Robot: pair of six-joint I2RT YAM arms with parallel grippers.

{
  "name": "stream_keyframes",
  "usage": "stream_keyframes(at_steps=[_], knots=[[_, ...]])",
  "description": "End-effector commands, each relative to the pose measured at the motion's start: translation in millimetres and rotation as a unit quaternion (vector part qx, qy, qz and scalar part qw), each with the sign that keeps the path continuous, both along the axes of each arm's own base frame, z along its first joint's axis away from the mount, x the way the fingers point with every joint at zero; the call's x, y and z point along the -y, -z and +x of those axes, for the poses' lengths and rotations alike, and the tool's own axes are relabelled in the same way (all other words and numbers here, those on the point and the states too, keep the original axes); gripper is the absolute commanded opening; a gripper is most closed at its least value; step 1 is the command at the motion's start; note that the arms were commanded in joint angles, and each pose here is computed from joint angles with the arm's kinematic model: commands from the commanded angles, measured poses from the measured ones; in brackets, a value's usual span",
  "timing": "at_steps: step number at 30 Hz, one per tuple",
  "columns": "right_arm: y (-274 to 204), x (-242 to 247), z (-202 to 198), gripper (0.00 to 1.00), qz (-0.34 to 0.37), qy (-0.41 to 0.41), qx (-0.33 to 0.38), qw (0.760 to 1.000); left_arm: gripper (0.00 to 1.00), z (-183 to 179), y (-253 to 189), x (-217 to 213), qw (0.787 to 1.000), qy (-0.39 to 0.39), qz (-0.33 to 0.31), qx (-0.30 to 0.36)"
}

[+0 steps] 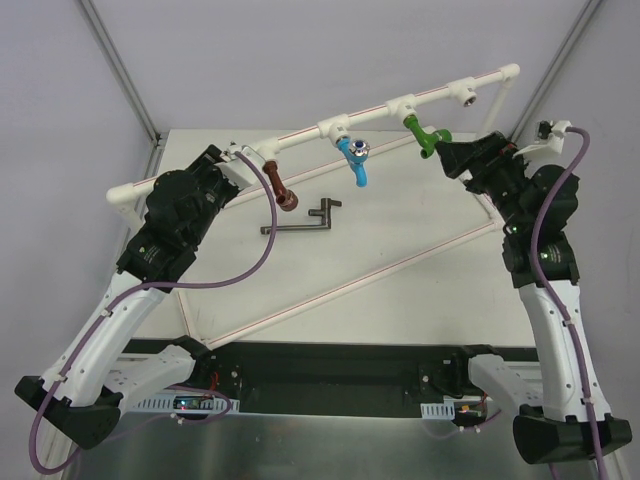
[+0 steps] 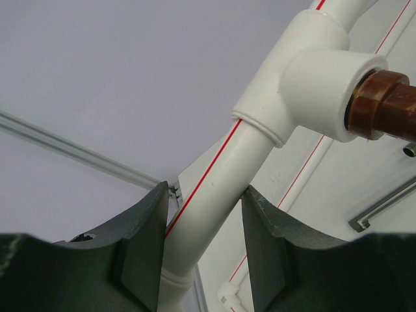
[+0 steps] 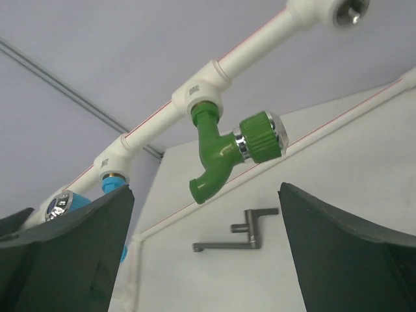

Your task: Install the water faucets

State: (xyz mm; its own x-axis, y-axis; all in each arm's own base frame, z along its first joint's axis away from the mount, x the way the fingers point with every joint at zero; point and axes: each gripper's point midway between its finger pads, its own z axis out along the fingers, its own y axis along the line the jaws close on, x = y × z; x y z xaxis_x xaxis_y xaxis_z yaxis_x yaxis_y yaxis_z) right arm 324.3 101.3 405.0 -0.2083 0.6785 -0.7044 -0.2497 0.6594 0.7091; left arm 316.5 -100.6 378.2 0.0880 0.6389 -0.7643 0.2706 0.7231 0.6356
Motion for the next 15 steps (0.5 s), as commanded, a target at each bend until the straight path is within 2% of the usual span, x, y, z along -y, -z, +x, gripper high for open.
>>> stream_keyframes(at_steps=[1,2,3,5,6,9,10,12,13,15], knots=[[-19.5,9.4,-20.7,0.96,-0.261,-0.009,0.080,0.962,0.00,-7.9,56.2,5.7,0.995,-0.002,-0.018,-0.101],[-20.7,6.7,-20.7,0.96,-0.301,-0.016,0.094,0.949,0.00,-8.2,55.8,5.3,0.995,-0.003,-0.018,-0.100],[-25.4,2.9,-23.7,0.96,-0.366,-0.020,0.120,0.923,0.00,-8.2,55.8,5.3,0.995,-0.003,-0.018,-0.100],[-25.5,-2.4,-23.2,0.96,-0.436,-0.028,0.144,0.888,0.00,-8.2,55.8,5.3,0.995,-0.003,-0.018,-0.100],[-28.9,-3.9,-22.5,0.96,-0.493,-0.022,0.166,0.854,0.00,-8.3,55.0,5.2,0.995,-0.003,-0.019,-0.099],[-29.5,-5.1,-13.2,0.96,-0.553,-0.007,0.176,0.814,0.00,-8.7,54.8,5.0,0.995,-0.003,-0.019,-0.099],[-28.8,-4.2,-7.4,0.96,-0.582,-0.005,0.182,0.793,0.00,-8.4,55.3,5.1,0.995,-0.003,-0.018,-0.099],[-31.0,-3.9,-0.4,0.96,-0.608,0.004,0.190,0.771,0.00,-9.3,53.9,4.6,0.995,-0.003,-0.019,-0.097],[-29.4,-4.8,5.4,0.96,-0.633,0.000,0.194,0.749,0.00,-9.1,53.6,4.7,0.995,-0.003,-0.020,-0.097],[-27.5,-5.5,12.5,0.96,-0.651,0.001,0.192,0.735,0.00,-9.5,54.1,4.2,0.995,-0.003,-0.019,-0.097]])
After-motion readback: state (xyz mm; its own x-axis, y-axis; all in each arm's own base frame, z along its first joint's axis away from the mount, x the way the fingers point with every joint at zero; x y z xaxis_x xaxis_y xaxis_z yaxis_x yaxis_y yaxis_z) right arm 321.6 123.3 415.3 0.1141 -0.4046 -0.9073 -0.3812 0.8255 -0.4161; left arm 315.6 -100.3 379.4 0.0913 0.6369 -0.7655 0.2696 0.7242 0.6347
